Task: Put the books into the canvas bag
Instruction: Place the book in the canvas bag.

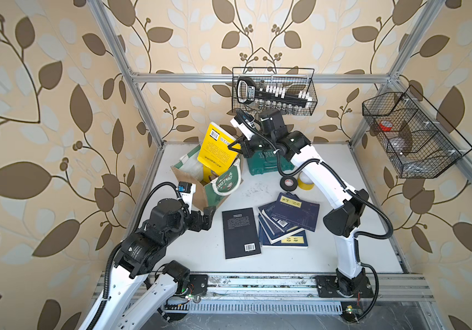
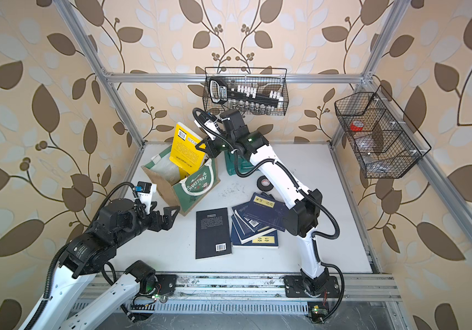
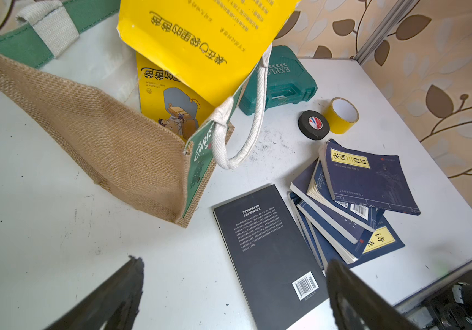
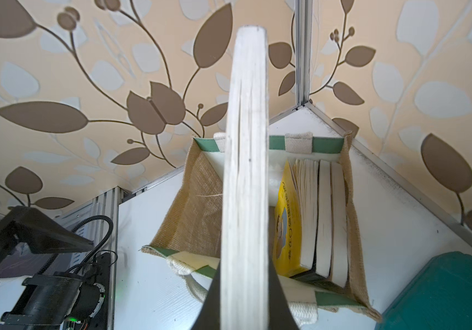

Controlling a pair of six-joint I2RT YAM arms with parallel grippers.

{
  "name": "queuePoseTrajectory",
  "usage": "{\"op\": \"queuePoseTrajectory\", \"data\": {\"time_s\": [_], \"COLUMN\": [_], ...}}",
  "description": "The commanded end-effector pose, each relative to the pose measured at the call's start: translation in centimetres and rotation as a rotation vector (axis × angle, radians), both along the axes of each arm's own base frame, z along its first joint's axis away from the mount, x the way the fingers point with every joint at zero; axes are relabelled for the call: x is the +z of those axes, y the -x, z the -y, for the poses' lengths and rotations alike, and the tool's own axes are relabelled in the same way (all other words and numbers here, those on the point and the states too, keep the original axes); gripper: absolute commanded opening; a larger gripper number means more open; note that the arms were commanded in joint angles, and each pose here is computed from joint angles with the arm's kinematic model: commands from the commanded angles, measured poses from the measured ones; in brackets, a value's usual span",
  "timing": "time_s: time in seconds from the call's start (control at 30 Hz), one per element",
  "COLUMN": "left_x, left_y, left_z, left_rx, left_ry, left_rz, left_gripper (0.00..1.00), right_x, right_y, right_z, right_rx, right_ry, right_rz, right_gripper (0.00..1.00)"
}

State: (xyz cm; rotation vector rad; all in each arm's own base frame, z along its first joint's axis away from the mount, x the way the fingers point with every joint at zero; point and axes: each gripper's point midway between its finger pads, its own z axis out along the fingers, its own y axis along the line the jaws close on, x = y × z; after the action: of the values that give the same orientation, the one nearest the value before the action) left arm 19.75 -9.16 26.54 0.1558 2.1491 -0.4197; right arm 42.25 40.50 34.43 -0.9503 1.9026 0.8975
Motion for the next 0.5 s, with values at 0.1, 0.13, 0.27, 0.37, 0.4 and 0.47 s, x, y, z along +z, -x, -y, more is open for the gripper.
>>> {"op": "queuePoseTrajectory", "data": {"time_s": [0.1,0.13,0.27,0.37,0.4,0.47], "left_x": [0.6,0.6,0.7,0.8,0.8,0.8], "left_y": [-0.4,-0.4,-0.4,-0.3,-0.3,-0.2], "left_z": [-0.1,-0.2,-0.2,-0.3,-0.3,-0.3], "left_rx": [0.008,0.008,0.013,0.013,0.013,0.014], "left_ry": [-0.003,-0.002,-0.001,0.0,0.001,0.001], "left_rz": [0.031,0.031,0.035,0.04,0.041,0.043], "left_gripper": [0.99,0.99,0.99,0.99,0.99,0.99], "right_x": [-1.2,-1.7,-3.5,-5.0,-5.4,-6.0], "right_y": [-1.2,-1.5,-2.3,-2.7,-3.0,-3.2], "right_z": [-1.7,-1.8,-3.0,-3.9,-4.2,-4.8], "right_rx": [0.014,0.002,-0.02,-0.045,-0.064,-0.101], "right_ry": [-0.002,0.007,0.038,0.068,0.08,0.113], "right_rz": [0.036,0.037,0.045,0.062,0.074,0.107], "right_gripper": [0.0,0.0,0.0,0.0,0.0,0.0]}}
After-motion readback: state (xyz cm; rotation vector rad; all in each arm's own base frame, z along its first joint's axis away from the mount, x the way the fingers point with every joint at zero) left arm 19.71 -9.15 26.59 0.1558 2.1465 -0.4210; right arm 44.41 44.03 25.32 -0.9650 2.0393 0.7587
